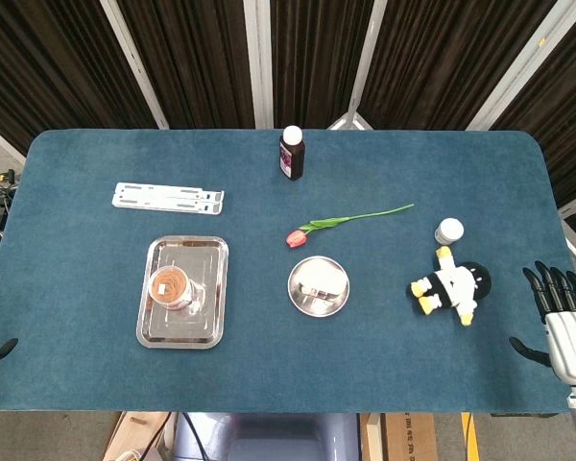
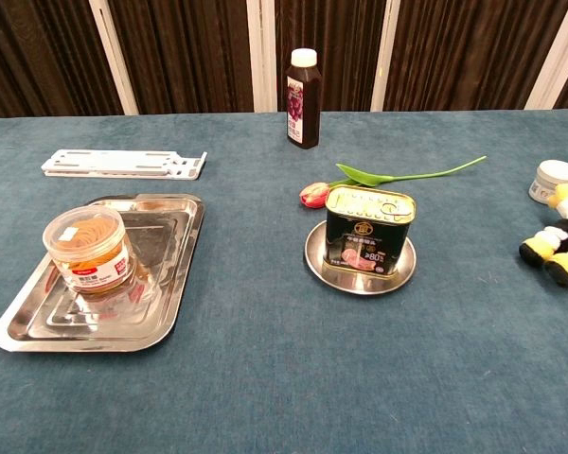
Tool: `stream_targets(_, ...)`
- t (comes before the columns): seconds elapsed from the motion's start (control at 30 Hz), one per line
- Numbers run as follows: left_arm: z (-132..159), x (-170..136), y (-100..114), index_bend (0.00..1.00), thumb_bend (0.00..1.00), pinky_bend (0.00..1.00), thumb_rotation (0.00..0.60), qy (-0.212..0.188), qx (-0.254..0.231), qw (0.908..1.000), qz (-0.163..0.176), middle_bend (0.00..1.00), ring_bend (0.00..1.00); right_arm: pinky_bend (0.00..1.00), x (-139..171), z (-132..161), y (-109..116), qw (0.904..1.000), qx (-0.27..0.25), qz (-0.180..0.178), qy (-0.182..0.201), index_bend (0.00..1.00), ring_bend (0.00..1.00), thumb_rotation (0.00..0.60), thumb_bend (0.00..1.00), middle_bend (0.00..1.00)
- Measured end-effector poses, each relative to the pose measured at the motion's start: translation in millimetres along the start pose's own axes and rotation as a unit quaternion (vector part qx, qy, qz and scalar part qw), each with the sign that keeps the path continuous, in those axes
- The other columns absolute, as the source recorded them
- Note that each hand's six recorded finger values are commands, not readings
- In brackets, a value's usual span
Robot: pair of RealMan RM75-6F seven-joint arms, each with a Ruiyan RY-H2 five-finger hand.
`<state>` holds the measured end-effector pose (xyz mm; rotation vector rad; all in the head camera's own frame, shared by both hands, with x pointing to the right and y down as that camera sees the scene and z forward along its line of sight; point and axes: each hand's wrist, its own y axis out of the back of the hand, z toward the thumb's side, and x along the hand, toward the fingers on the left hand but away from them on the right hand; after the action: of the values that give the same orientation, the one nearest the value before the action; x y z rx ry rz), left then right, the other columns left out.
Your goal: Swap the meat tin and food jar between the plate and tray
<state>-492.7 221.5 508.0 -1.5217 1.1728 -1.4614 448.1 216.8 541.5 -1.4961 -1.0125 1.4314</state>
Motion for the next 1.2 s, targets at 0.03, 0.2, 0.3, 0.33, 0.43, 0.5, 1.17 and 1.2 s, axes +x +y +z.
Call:
stream_targets(0.03,-0.1,0.3,-0.3,0.18,0.16,0.0,0.6,0.0,0.0,1.0,-0.001,0.0,0.0,0.0,0.1,0.4,-0.4,1.0,0.0,0.001,0.0,0.0,0.0,0.6,0.0,0.0)
stream_targets(0.2,2.3,-0.7,-0.5,0.18,0.16,0.0,0.6,-0.005,0.0,1.0,-0.002,0.0,0.0,0.0,1.5,3.7,-0.7,1.0,-0.003,0.006,0.002,0.0,0.0,0.6,0.0,0.0)
stream_targets(0.3,3.7,-2.9,-0.1,0.18,0.16,0.0,0.6,-0.008,-0.002,1.0,-0.001,0.0,0.0,0.0,4.9,5.3,0.1,1.0,-0.003,0.006,0.004,0.0,0.0,0.6,0.0,0.0)
stream_targets(0.33,3.5,-3.3,-0.2,0.18,0.16,0.0,0.6,-0.008,-0.002,1.0,-0.001,0.0,0.0,0.0,5.6,5.6,0.5,1.0,-0.003,0.007,0.004,0.0,0.0,0.6,0.0,0.0)
stream_targets(0.43,3.8,-3.9,-0.1,0.18,0.16,0.0,0.6,-0.008,-0.002,1.0,-0.002,0.0,0.0,0.0,6.7,6.3,2.2,0.9999,-0.01,0.005,0.004,0.0,0.0,0.6,0.0,0.0)
stream_targets(0.5,3.1,-3.4,-0.4,0.18,0.16,0.0,0.6,-0.008,-0.001,1.0,-0.002,0.0,0.0,0.0,6.4,5.9,3.0,0.9999,-0.016,0.005,0.001,0.0,0.0,0.6,0.0,0.0)
stream_targets(1.17,8.1,1.8,-11.7,0.17,0.16,0.0,0.6,-0.002,0.006,0.9999,-0.015,0.0,0.0,0.0,-6.3,27.9,-14.1,0.9972,-0.041,0.062,-0.003,0.0,0.0,0.6,0.0,0.0)
stream_targets(1.2,8.8,2.4,-12.6,0.17,0.16,0.0,0.6,-0.002,0.006,0.9999,-0.016,0.0,0.0,0.0,-9.3,41.8,-16.2,0.9962,-0.044,0.076,0.007,0.0,0.0,0.6,0.0,0.0)
